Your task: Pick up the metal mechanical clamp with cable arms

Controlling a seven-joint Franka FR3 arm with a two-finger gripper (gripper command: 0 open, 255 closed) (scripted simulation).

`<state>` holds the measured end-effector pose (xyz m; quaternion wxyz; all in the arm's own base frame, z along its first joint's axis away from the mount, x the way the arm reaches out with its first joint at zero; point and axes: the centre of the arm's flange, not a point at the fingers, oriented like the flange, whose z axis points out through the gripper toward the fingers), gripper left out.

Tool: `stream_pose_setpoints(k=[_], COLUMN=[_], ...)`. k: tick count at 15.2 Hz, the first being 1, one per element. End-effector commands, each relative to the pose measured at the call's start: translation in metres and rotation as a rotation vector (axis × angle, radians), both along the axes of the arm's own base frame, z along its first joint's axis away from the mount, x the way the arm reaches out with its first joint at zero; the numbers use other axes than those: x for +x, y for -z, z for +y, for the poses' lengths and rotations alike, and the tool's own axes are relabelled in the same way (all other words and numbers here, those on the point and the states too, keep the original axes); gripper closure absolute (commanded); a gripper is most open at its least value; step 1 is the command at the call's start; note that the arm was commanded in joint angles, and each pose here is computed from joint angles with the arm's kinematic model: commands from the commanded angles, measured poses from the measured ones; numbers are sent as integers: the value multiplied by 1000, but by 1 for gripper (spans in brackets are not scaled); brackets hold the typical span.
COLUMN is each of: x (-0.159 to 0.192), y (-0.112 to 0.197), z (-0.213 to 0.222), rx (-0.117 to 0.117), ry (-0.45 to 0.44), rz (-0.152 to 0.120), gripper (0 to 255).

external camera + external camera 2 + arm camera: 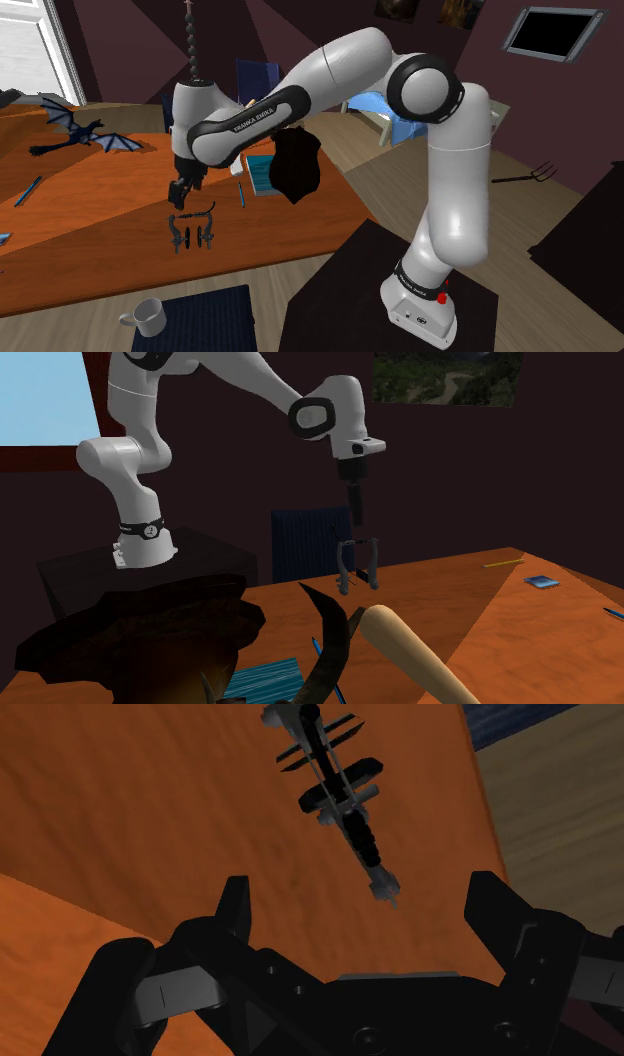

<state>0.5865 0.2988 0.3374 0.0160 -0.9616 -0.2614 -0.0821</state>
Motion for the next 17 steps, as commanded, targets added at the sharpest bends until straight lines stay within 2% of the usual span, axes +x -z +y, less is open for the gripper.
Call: stream_pose_setpoints(k=[1,4,13,14,17], x=[11,23,23,22,22], y=[15,34,74,75,75], z=[20,44,44,44,44], rx=[-5,-10,-10,-10,-10], ry=[-34,-76,-76,-76,-76], rz=[-7,-14,-14,-14,-14], gripper=[0,0,0,255,255])
